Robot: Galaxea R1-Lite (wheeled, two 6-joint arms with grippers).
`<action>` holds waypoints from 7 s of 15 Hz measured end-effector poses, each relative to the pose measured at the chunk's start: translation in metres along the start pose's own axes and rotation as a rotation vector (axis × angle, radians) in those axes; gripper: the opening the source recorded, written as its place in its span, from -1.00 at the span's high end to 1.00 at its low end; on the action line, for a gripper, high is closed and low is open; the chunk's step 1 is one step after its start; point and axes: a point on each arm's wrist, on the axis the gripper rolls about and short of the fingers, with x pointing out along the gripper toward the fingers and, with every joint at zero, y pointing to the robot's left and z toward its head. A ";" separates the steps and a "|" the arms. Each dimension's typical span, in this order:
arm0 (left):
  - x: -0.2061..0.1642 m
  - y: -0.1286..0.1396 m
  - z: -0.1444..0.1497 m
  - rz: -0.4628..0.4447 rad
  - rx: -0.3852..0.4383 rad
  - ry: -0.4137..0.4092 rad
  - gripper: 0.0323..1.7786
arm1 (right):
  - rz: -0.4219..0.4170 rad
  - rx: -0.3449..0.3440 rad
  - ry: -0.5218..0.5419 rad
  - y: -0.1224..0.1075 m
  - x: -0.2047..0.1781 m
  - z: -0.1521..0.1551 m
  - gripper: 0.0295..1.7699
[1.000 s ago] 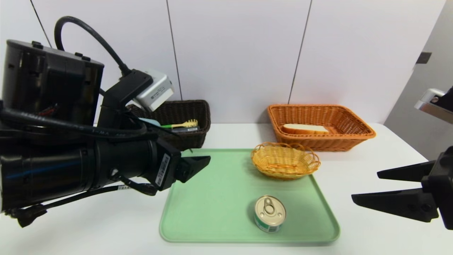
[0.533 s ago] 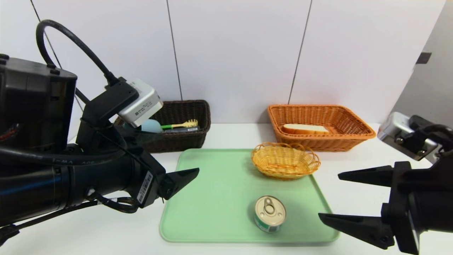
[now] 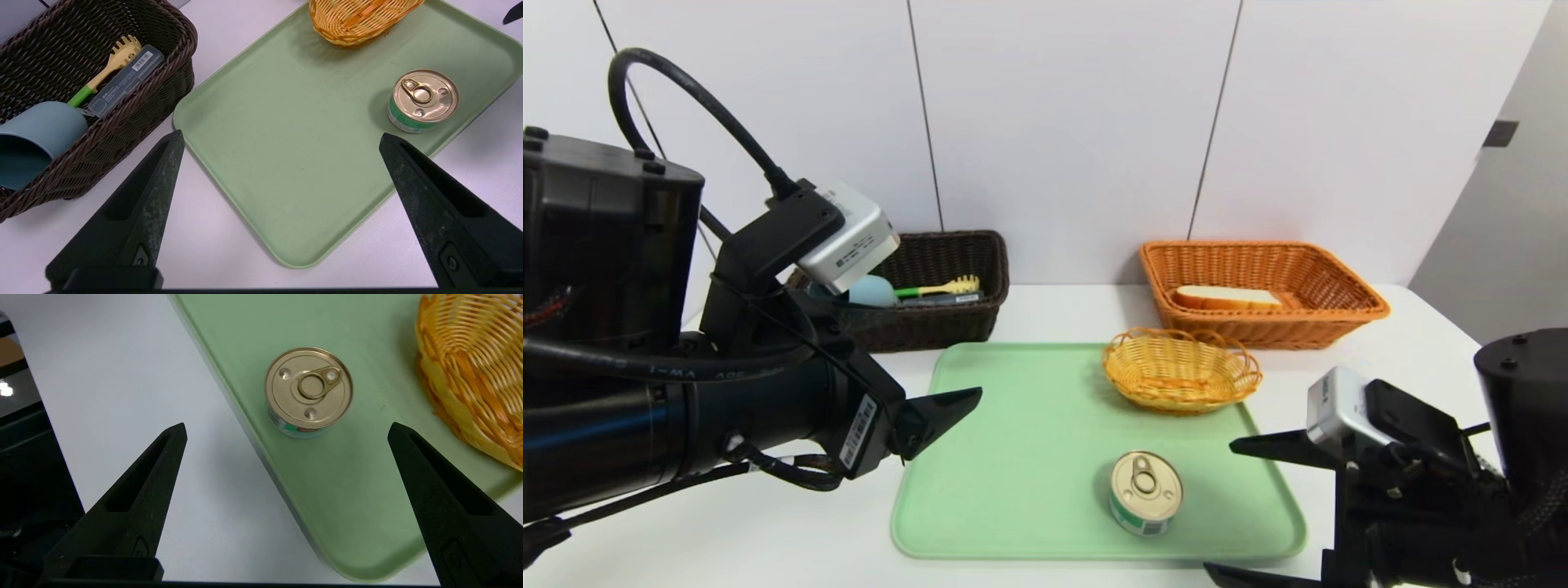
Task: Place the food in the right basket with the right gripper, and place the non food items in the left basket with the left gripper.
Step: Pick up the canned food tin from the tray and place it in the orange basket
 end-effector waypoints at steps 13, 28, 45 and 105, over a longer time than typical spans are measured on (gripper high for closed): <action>0.001 0.001 0.000 0.004 -0.008 0.002 -0.90 | -0.049 -0.134 -0.111 -0.017 0.061 -0.034 -0.92; 0.001 0.001 -0.001 0.005 -0.011 0.006 -0.90 | -0.054 -0.051 -0.114 -0.025 0.096 -0.057 -0.92; 0.003 0.001 -0.002 0.006 -0.011 0.012 -0.90 | -0.066 -0.023 -0.228 -0.028 0.087 -0.029 -0.09; 0.001 0.002 -0.003 0.009 -0.014 0.011 -0.90 | -0.990 0.443 -0.135 -0.270 0.058 0.000 -0.24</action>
